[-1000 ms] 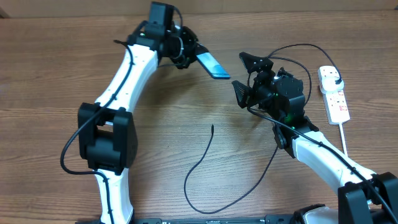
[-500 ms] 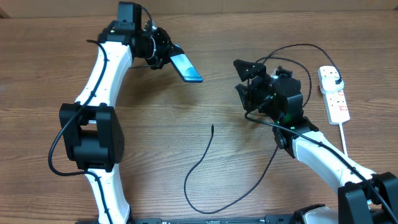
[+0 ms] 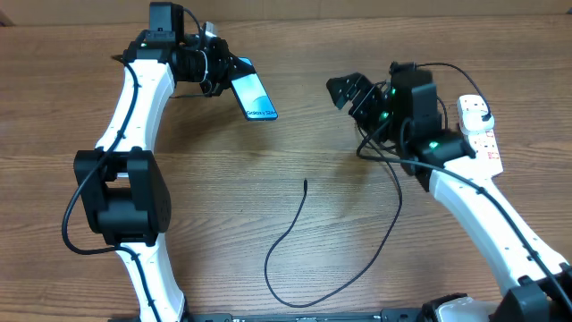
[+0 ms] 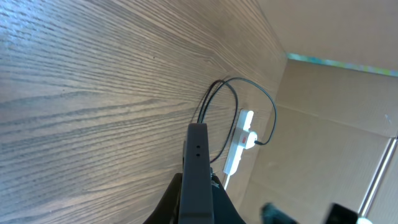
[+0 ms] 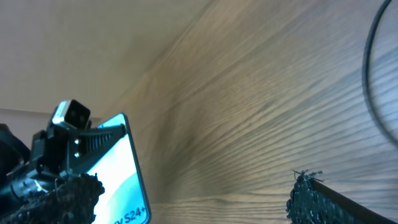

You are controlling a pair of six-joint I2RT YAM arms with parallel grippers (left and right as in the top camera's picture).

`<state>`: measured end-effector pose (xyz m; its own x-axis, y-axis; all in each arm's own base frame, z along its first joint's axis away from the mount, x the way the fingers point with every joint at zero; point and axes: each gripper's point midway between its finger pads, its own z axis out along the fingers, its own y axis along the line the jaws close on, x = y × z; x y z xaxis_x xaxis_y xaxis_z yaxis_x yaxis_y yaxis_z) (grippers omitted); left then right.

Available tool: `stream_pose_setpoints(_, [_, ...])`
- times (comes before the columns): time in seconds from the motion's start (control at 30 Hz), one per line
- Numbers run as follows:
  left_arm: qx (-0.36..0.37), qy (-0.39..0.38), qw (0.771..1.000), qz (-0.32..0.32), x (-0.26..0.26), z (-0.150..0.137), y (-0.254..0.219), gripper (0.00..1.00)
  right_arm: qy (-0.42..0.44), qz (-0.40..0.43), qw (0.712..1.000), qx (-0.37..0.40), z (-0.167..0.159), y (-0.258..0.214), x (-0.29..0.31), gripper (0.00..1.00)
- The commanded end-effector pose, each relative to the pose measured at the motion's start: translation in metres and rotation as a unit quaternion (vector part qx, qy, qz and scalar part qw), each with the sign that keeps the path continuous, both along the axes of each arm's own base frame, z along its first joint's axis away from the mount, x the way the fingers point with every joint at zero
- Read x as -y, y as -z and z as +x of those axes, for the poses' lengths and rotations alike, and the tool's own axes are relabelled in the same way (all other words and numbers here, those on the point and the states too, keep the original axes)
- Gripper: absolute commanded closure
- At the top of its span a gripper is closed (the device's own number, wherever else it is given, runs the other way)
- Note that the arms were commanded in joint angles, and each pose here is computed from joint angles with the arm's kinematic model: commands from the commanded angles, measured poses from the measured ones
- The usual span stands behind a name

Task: Plug charger to phone and switch on socket
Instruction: 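Move the right gripper down over the black cable's connector end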

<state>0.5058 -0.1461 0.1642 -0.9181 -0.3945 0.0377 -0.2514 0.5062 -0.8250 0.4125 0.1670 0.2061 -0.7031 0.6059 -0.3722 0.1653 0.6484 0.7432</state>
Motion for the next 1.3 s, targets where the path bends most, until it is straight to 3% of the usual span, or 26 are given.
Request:
stream_pose_setpoints(0.0, [0.036, 0.024, 0.999, -0.019, 0.003, -0.001, -0.022, 0.96, -0.006, -0.060, 0.998, 0.026, 0.003, -0.019, 0.009, 0.01])
stream_pose_setpoints(0.17, [0.037, 0.025, 0.999, -0.018, 0.003, -0.001, -0.022, 0.96, -0.027, -0.098, 0.993, -0.063, -0.023, 0.023, 0.012, 0.01])
stream_pose_setpoints(0.5, [0.037, 0.025, 0.999, -0.018, 0.003, -0.001, -0.022, 0.96, -0.111, -0.153, 0.970, -0.153, -0.068, 0.075, -0.023, 0.00])
stream_pose_setpoints(1.27, [0.037, 0.025, 0.999, -0.018, 0.003, -0.001, -0.022, 0.96, -0.221, -0.267, 0.899, -0.266, -0.127, 0.172, -0.054, 0.00])
